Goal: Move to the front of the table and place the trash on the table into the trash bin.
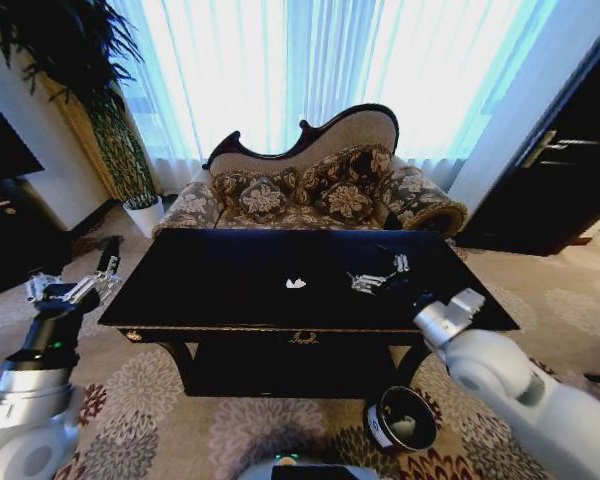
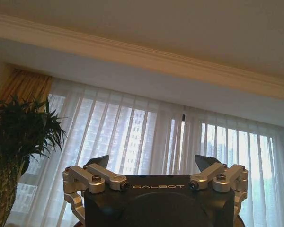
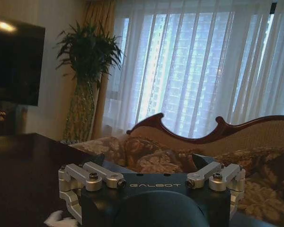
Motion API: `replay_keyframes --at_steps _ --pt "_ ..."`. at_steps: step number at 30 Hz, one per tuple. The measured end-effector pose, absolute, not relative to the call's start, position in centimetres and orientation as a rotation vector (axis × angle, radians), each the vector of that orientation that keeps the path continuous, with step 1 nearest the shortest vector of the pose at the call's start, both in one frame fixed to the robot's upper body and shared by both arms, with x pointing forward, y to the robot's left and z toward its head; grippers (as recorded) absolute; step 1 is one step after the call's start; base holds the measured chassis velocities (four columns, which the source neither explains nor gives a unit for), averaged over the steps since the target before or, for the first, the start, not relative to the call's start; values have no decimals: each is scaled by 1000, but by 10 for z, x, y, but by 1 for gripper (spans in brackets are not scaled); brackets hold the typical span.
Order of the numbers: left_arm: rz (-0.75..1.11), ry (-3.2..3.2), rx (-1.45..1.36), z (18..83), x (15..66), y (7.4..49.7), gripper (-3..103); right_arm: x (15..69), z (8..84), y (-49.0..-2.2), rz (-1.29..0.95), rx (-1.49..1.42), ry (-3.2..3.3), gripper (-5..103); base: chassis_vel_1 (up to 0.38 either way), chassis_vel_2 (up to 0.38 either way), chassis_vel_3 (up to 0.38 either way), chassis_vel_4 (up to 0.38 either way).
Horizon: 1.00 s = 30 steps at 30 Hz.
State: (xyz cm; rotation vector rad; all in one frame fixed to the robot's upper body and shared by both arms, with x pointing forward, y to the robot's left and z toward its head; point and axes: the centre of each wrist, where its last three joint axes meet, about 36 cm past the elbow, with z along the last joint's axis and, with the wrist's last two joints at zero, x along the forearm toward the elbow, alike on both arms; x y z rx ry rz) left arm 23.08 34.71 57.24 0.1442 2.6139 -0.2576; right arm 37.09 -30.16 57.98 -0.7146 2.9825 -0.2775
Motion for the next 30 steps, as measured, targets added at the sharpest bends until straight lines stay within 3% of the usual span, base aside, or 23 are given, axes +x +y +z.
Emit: replay_keyframes --at_steps 12,21,30 --pt "-238 2610 185 572 239 340 100 416 582 -328 -394 -780 3035 100 0 0 0 0" --pt "-220 2618 185 576 238 344 100 423 560 -258 -472 -984 2899 100 0 0 0 0" --pt "-196 2620 180 578 237 346 100 404 542 -217 -441 -1228 2924 100 0 0 0 0"
